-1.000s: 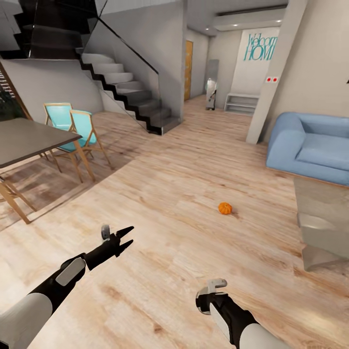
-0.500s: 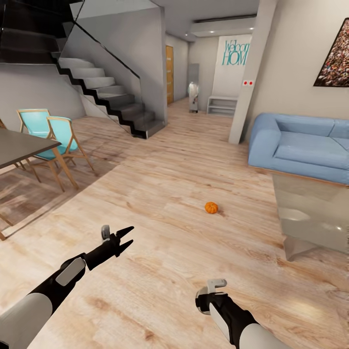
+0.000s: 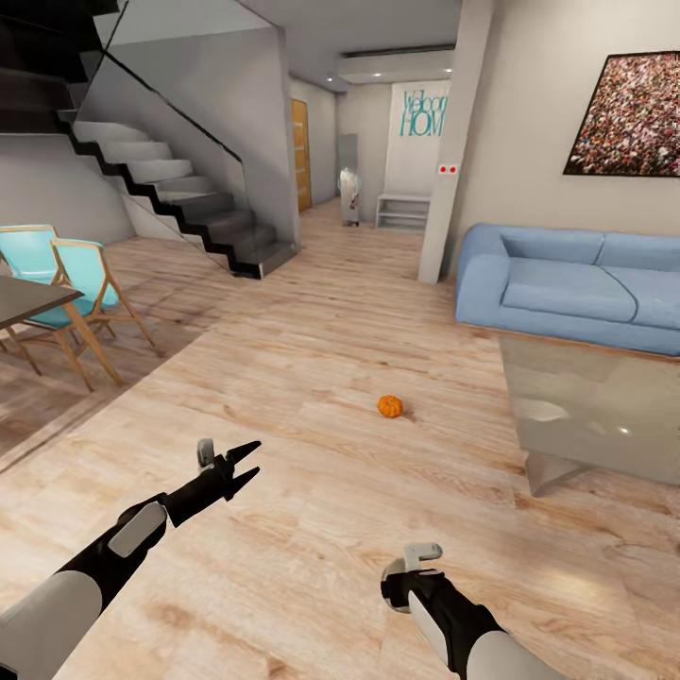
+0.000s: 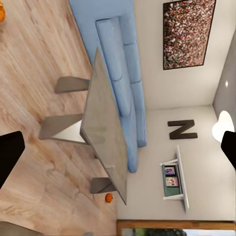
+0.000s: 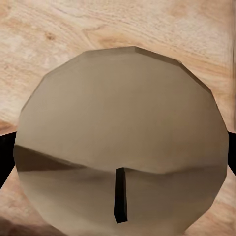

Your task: Place each of the two pumpkins and all three candles from the living room inside a cabinet in the living room (use any cabinet), then make sure every cabinet is closed, and position the cauldron so it is next to a table in the living room.

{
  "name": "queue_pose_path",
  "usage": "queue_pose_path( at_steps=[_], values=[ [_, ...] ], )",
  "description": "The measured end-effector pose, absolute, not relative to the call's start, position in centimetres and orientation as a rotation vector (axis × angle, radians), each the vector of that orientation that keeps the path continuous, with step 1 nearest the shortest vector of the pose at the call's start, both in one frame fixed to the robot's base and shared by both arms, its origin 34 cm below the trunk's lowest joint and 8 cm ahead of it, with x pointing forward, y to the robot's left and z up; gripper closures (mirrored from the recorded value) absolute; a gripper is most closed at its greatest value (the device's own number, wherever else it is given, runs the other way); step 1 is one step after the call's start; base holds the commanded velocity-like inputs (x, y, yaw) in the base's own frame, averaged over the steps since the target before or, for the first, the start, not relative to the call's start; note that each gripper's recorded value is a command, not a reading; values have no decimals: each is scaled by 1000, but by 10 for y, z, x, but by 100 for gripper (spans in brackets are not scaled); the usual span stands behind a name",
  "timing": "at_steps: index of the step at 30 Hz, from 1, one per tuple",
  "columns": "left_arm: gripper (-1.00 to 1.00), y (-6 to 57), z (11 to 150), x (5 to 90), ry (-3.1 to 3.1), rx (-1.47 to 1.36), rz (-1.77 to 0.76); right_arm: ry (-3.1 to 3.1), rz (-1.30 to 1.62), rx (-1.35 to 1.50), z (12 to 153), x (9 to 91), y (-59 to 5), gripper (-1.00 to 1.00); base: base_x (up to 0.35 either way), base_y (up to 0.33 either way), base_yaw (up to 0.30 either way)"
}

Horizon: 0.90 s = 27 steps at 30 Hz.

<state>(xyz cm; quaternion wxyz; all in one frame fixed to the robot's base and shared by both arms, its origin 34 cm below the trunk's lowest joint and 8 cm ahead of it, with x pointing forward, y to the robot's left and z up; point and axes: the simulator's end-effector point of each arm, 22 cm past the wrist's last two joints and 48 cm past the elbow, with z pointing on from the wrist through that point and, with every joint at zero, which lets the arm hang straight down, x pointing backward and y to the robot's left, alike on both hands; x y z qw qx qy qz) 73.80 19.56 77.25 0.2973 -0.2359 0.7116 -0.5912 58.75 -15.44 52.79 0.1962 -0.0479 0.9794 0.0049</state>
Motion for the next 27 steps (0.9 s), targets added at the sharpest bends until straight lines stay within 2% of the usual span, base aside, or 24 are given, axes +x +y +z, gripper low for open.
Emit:
queue_pose_path(
  at_steps=[20,27],
  values=[
    [-100,196,789,739,1872,-604,-1571,2717,12,-131,540,595,-155,100,0,0,-187],
    [-100,196,790,739,1871,-602,-1571,2717,13,-132,541,596,-154,100,0,0,-93]
  ],
)
